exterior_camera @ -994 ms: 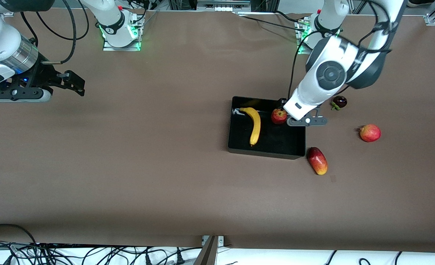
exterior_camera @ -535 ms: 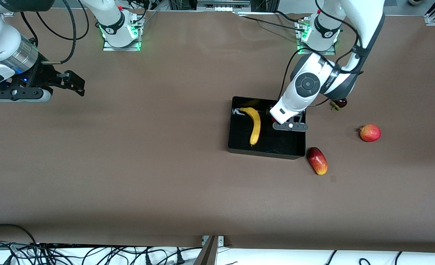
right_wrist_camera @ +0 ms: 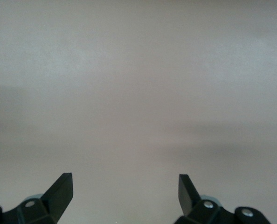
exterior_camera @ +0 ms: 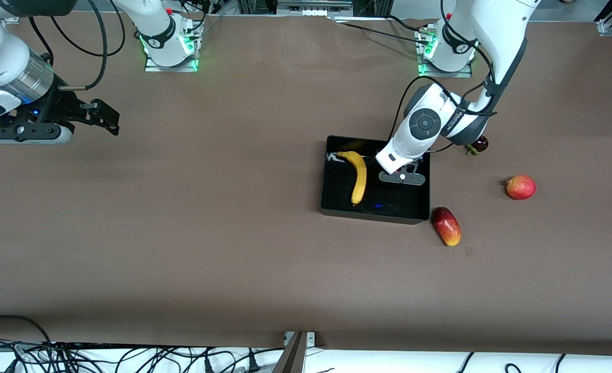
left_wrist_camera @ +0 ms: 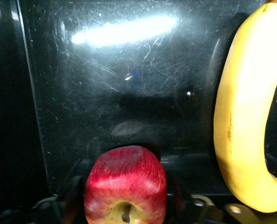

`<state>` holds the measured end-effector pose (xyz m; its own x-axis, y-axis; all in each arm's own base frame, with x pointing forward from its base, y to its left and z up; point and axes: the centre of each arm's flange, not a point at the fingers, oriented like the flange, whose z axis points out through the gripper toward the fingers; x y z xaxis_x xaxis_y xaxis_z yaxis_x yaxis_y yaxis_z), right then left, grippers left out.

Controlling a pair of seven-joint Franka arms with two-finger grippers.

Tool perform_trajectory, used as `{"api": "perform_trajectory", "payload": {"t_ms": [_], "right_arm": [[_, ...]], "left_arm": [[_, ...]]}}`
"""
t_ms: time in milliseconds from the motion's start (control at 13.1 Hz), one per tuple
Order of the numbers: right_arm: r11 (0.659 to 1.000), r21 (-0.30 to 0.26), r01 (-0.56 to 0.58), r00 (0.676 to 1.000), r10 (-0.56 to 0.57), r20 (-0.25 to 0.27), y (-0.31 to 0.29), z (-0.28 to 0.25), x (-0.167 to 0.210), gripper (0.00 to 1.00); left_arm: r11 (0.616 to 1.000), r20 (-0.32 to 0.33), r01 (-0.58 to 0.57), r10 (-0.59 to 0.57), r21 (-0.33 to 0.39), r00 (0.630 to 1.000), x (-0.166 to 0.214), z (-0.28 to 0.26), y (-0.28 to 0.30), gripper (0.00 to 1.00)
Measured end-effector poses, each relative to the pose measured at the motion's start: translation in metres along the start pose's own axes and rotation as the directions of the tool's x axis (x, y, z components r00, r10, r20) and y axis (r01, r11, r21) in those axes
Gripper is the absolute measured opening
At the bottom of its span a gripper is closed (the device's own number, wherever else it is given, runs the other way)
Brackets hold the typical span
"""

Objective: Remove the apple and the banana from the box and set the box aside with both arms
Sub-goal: 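Lower the left gripper and grasp the red apple in the tray, then lift the red apple out of the tray with the left gripper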

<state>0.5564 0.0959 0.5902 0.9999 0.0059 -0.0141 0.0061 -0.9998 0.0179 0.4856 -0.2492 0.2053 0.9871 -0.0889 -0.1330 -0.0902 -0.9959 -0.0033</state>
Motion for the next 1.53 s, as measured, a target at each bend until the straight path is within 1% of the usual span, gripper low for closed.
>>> {"api": "perform_trajectory", "payload": {"t_ms": [76,153,306,382,535,688,765,918,1071,1300,1453,1529], "right_arm": [[1.000,0.000,0.000,1.000,0.000,0.000,0.000,0.000,0.000,1.00],[1.000,0.000,0.000,1.000,0.000,0.000,0.000,0.000,0.000,1.00],[1.000,0.000,0.000,1.000,0.000,0.000,0.000,0.000,0.000,1.00],[1.000,0.000,0.000,1.000,0.000,0.000,0.000,0.000,0.000,1.00],[1.000,0.000,0.000,1.000,0.000,0.000,0.000,0.000,0.000,1.00],[1.000,0.000,0.000,1.000,0.000,0.000,0.000,0.000,0.000,1.00],[1.000,0.000,0.000,1.000,0.000,0.000,0.000,0.000,0.000,1.00],[1.000,0.000,0.000,1.000,0.000,0.000,0.000,0.000,0.000,1.00],[1.000,0.000,0.000,1.000,0.000,0.000,0.000,0.000,0.000,1.00],[1.000,0.000,0.000,1.000,0.000,0.000,0.000,0.000,0.000,1.00],[1.000,0.000,0.000,1.000,0.000,0.000,0.000,0.000,0.000,1.00],[1.000,0.000,0.000,1.000,0.000,0.000,0.000,0.000,0.000,1.00]], "left_arm": [[1.000,-0.001,-0.001,0.001,0.000,1.000,0.000,-0.001,0.000,0.69],[1.000,-0.001,-0.001,0.001,0.001,1.000,0.000,-0.002,0.000,0.66],[1.000,0.010,0.002,-0.002,0.012,1.000,0.003,-0.010,0.000,0.66],[1.000,0.022,0.005,-0.006,0.027,1.000,0.008,-0.024,-0.001,0.66],[0.997,0.051,0.016,-0.020,0.069,0.998,0.019,-0.074,-0.003,0.66],[0.993,0.080,0.032,-0.041,0.111,0.996,0.025,-0.134,-0.007,0.66],[0.991,0.099,0.026,-0.038,0.128,0.994,0.025,-0.158,-0.012,0.66],[0.990,0.137,-0.025,0.006,0.142,0.990,0.022,-0.185,-0.030,0.66],[0.986,0.192,-0.102,0.075,0.136,0.979,0.022,-0.189,-0.061,0.66],[0.966,0.263,-0.241,0.210,0.091,0.942,0.027,-0.175,-0.113,0.66],[0.952,0.296,-0.302,0.273,0.058,0.916,0.025,-0.159,-0.139,0.66],[0.946,0.295,-0.320,0.293,0.048,0.909,0.024,-0.149,-0.145,0.66]]}}
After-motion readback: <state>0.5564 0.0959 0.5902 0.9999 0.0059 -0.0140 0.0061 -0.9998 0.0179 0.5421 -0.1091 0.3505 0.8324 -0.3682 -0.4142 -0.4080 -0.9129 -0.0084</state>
